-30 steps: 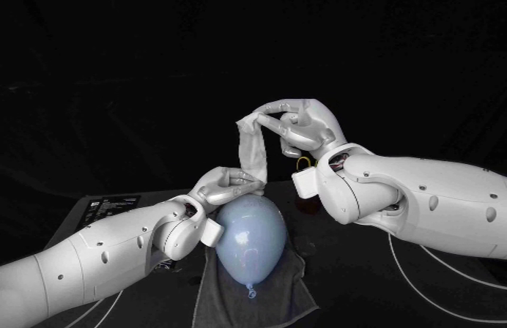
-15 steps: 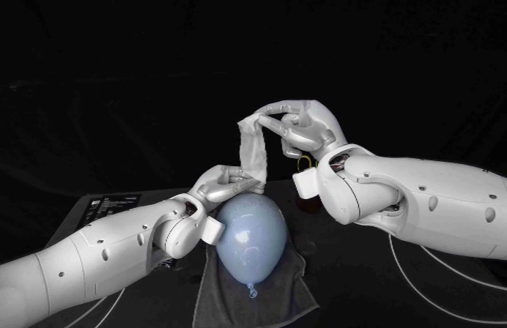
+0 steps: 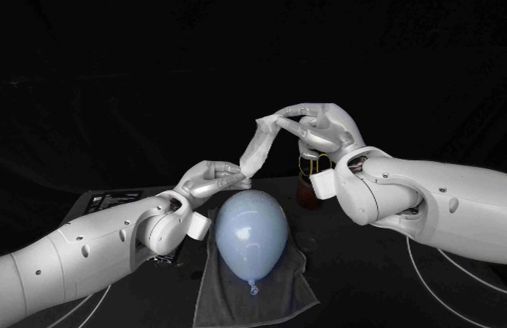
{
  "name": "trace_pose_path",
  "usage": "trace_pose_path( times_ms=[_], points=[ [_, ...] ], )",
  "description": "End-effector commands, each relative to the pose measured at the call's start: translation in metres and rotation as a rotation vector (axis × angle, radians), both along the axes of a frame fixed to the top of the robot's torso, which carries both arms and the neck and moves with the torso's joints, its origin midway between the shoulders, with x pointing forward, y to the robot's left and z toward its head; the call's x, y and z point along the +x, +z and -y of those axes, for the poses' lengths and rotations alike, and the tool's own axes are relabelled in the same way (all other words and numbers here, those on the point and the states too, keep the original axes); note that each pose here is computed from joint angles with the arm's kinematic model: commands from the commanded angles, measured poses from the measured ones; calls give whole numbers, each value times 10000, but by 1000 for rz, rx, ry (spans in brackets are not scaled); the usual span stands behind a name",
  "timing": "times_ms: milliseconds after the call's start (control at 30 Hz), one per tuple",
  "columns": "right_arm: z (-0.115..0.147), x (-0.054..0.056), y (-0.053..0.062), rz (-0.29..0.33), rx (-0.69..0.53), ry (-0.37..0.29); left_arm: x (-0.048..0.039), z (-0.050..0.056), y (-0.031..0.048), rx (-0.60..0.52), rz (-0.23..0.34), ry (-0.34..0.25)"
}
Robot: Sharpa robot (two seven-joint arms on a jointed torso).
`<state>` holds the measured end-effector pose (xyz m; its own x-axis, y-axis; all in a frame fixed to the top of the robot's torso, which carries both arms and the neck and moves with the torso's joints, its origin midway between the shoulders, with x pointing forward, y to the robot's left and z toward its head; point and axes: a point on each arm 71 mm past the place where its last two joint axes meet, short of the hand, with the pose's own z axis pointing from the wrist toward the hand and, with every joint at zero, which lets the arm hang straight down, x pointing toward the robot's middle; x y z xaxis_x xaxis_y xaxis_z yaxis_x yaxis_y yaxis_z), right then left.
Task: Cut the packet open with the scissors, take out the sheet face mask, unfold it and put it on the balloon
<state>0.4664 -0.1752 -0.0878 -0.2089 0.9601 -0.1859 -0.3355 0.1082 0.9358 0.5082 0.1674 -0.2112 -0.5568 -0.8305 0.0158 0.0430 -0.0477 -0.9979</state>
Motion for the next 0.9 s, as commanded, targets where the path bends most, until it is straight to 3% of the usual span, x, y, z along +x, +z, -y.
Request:
trace_pose_path(
  times_ms=[33, 333, 600, 733, 900],
  points=[
    [26, -40, -46, -29, 40, 71, -47, -42, 69, -12, 15, -52],
    [133, -111, -219, -91, 70, 173, -132, -233, 275, 105, 56, -151],
    [141, -208, -448, -197, 46, 355, -158, -372, 430, 244, 56, -219],
    [186, -213, -580, -241, 32, 346, -205, -392, 467, 307, 30, -280],
    [289, -211, -809, -306, 35, 283, -315, -427, 494, 409, -40, -389]
  ],
)
